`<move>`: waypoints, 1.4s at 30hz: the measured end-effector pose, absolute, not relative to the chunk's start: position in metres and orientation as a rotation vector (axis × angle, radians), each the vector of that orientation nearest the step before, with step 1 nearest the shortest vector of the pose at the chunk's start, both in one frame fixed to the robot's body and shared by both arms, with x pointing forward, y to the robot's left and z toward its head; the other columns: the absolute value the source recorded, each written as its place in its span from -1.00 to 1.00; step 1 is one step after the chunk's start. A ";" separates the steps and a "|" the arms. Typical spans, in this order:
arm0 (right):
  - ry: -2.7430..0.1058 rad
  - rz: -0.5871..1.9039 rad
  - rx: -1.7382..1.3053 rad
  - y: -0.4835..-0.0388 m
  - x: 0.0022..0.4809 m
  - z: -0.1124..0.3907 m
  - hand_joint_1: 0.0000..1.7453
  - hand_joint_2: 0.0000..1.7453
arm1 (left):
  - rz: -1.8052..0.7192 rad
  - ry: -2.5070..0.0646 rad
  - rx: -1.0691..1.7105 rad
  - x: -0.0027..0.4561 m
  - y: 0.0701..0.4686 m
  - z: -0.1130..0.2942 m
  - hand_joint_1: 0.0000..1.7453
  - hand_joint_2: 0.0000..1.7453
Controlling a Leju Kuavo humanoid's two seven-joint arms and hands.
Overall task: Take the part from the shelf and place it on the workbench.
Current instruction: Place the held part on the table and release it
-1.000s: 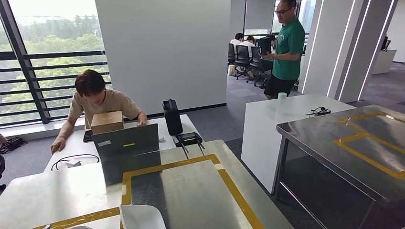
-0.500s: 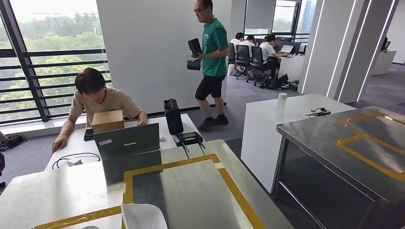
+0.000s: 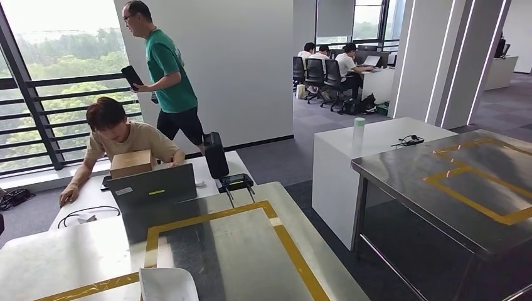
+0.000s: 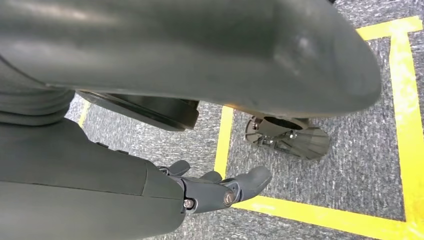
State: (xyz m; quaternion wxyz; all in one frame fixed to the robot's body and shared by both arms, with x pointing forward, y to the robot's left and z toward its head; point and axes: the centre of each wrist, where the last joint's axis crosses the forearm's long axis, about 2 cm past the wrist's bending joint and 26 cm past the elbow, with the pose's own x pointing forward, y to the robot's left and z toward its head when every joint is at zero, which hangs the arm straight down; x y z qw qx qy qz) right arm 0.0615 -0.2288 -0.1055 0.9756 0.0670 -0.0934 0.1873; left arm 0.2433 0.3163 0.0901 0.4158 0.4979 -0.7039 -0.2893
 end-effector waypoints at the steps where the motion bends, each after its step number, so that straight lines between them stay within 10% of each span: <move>1: -0.190 0.377 0.135 -0.229 0.061 -0.106 -1.00 -1.00 | -0.726 -1.765 1.248 0.242 0.316 0.089 -1.00 -1.00; 42: -0.188 0.132 0.092 -0.250 0.041 -0.110 -1.00 -1.00 | -0.679 -1.619 1.134 0.254 0.307 0.042 -1.00 -1.00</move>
